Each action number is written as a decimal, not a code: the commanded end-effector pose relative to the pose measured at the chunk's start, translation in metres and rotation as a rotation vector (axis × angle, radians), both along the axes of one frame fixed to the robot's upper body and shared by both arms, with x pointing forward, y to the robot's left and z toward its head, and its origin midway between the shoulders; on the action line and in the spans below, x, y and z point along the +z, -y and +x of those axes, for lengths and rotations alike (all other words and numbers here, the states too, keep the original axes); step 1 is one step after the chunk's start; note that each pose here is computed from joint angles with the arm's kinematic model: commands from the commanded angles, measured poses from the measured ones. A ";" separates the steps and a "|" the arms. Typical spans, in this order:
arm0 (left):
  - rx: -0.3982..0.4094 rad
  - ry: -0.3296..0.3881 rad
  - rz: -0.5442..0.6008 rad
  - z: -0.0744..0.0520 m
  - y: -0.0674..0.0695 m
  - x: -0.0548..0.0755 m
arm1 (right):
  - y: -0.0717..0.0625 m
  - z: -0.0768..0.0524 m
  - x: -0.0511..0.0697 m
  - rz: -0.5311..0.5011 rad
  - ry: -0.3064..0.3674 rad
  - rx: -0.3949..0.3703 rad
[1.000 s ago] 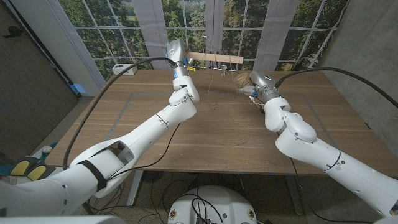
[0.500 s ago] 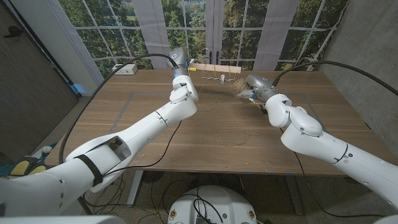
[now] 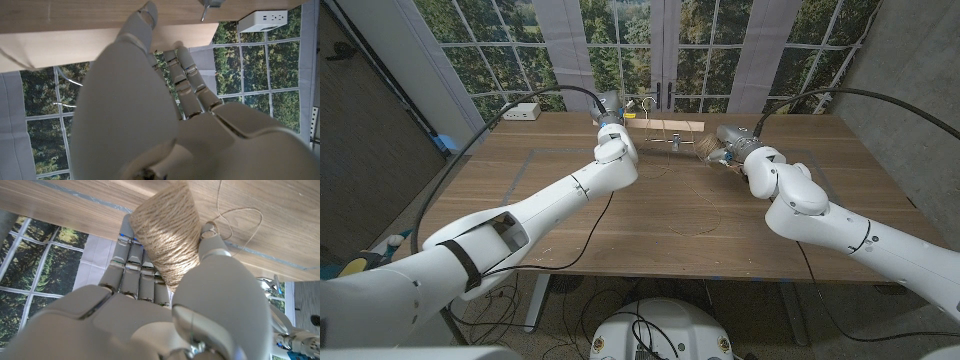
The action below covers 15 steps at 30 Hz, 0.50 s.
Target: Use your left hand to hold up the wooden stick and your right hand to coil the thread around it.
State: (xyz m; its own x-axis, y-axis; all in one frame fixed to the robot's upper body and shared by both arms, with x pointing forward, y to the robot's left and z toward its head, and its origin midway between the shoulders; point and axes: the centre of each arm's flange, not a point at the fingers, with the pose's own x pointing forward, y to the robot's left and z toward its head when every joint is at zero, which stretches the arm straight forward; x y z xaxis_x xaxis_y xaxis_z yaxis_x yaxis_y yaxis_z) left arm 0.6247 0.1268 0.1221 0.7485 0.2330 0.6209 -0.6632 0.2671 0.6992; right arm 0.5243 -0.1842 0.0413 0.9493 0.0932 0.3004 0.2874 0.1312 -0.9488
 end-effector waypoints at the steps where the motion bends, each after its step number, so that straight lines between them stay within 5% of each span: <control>1: 0.039 -0.209 0.008 0.018 -0.006 -0.018 | -0.006 0.015 -0.003 -0.060 -0.147 -0.051; 15: 0.034 -0.331 0.012 0.029 -0.011 -0.039 | -0.007 0.028 -0.013 -0.077 -0.278 -0.058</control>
State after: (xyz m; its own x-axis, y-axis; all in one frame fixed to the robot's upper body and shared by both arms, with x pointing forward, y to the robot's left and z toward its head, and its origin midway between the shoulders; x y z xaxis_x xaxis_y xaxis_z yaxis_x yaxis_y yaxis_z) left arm 0.6467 0.1337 0.0965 0.8687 0.2518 0.4266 -0.4844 0.2520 0.8378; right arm 0.5440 -0.1785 0.0350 0.9914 0.0595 0.1167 0.1131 0.0618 -0.9917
